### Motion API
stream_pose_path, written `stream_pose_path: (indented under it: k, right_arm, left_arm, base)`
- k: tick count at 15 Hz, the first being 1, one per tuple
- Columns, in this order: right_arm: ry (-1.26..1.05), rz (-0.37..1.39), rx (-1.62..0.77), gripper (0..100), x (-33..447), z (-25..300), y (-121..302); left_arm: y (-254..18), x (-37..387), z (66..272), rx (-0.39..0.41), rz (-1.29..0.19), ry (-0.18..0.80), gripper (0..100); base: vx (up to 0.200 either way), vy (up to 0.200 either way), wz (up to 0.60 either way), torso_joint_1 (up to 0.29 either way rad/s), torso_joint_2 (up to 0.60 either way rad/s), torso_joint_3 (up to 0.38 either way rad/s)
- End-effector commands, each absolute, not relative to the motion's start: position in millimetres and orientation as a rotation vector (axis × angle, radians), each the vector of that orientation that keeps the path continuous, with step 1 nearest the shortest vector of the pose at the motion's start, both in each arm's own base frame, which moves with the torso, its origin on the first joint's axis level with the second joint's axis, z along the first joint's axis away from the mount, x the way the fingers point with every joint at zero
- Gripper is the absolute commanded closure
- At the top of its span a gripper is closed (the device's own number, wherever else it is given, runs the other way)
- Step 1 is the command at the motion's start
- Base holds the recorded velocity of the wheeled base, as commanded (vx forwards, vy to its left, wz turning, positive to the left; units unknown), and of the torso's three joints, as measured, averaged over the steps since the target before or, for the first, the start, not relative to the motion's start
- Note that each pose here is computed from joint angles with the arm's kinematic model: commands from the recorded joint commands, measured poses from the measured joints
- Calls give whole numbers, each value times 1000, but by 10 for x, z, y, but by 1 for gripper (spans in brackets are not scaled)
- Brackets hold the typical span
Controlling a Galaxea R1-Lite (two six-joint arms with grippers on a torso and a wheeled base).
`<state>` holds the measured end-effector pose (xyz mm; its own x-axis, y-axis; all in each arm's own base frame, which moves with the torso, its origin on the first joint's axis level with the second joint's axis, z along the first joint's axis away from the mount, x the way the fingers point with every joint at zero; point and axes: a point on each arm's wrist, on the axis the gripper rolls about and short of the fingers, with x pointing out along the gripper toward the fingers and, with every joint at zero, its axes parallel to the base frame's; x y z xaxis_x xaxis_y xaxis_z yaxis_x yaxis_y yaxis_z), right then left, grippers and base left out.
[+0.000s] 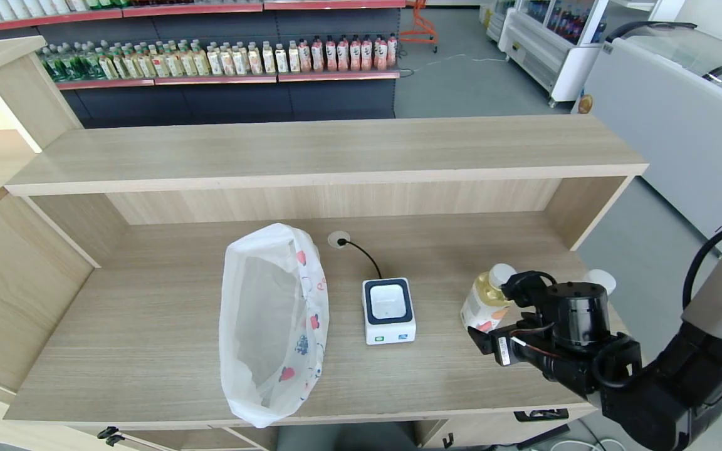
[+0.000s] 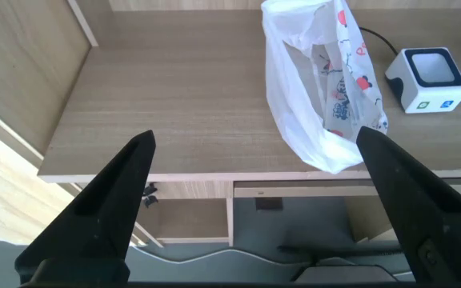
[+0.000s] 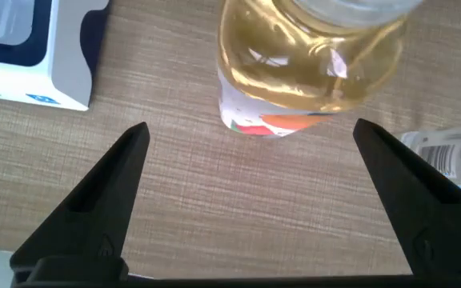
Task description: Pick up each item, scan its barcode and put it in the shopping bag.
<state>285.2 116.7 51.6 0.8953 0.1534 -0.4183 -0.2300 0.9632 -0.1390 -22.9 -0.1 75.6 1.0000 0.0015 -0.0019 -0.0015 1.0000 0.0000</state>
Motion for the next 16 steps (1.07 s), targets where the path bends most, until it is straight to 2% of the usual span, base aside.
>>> stream_pose_path:
  k: [1, 16]
  right_arm:
    - [410, 222, -196, 0, 2986, 394, 1304]
    - [278, 202, -186, 0, 3446, 282, 1425]
  left_arm:
    - [-1, -229, 756, 0, 2, 2, 0]
    - [-1, -229, 756, 0, 2, 2, 0]
  base:
    - [0, 0, 0, 0, 0, 0]
    - [0, 0, 0, 0, 0, 0]
